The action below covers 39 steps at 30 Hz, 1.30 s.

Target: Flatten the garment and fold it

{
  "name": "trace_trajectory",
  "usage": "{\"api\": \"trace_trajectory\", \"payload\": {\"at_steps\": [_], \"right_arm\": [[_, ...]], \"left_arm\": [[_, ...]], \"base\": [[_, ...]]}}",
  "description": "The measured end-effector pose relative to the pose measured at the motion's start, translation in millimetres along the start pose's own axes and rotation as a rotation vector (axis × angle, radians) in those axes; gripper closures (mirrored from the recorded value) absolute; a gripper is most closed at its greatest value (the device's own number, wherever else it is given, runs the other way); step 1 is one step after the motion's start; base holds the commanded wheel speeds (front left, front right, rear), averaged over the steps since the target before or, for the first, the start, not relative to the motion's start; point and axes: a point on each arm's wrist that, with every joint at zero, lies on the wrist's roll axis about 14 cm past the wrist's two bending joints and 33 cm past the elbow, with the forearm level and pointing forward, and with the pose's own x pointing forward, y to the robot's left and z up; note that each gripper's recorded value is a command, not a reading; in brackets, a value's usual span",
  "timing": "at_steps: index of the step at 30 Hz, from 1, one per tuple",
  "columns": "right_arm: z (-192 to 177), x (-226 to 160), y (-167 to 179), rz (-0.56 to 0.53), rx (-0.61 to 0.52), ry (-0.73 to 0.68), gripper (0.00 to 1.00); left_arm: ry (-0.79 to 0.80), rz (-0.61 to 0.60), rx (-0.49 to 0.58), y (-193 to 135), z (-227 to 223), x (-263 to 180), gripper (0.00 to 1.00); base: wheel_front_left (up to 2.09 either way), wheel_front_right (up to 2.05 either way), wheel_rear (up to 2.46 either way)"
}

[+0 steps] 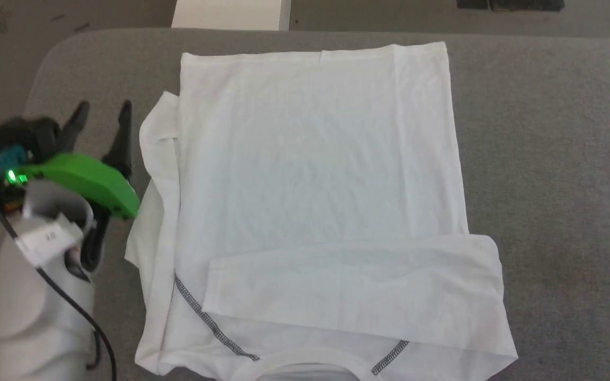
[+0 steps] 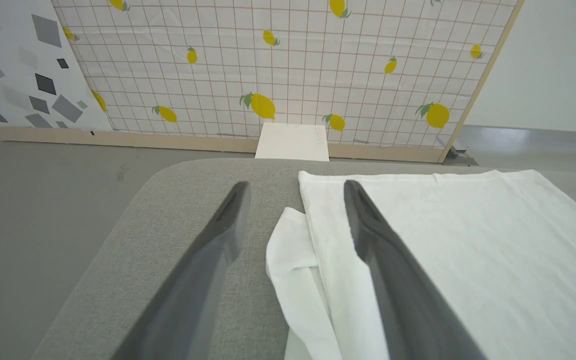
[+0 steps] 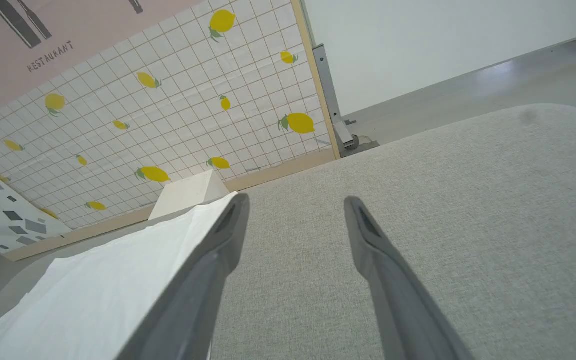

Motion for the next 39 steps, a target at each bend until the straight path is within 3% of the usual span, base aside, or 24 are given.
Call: {"api": "trace_trajectory", "payload": {"at_steps": [7, 11, 19, 27, 28, 29, 30, 34, 39], "right_arm": [[-19, 25, -3, -0.006, -0.008, 0.04, 0.0], [-37, 35, -17, -0.042, -0.017, 0.074, 0.0], [-72, 41, -52, -0.131, -0.021, 0.137, 0.0], [-91, 43, -64, -0.162, -0.039, 0.179, 0.0], [-92, 43, -64, -0.162, -0.04, 0.18, 0.0], [-92, 44, -64, -0.16, -0.04, 0.18, 0.0], [-92, 44, -63, -0.158, -0.04, 0.179, 0.0], [-91, 46, -60, -0.152, -0.046, 0.181, 0.0], [-84, 46, -54, -0.138, -0.045, 0.169, 0.0]], "left_arm": [[0.181, 0.003, 0.003, 23, 9, 73, 0.0], [0.385, -0.025, 0.02, 21, -23, 97, 0.0], [0.787, -0.019, 0.048, 24, -122, 98, 0.0], [0.868, -0.025, 0.091, 23, -154, 100, 0.0], [0.874, -0.023, 0.085, 24, -156, 100, 0.34], [0.877, -0.022, 0.082, 24, -156, 99, 0.74], [0.876, -0.022, 0.069, 24, -156, 99, 1.0], [0.868, -0.024, -0.006, 22, -154, 96, 1.0], [0.737, 0.043, -0.148, 29, -138, 98, 1.0]], "base": [[0.0, 0.0, 0.0], [0.0, 0.0, 0.0], [0.0, 0.0, 0.0], [0.0, 0.0, 0.0], [0.0, 0.0, 0.0], [0.0, 0.0, 0.0], [0.0, 0.0, 0.0], [0.0, 0.0, 0.0], [0.0, 0.0, 0.0]]}}
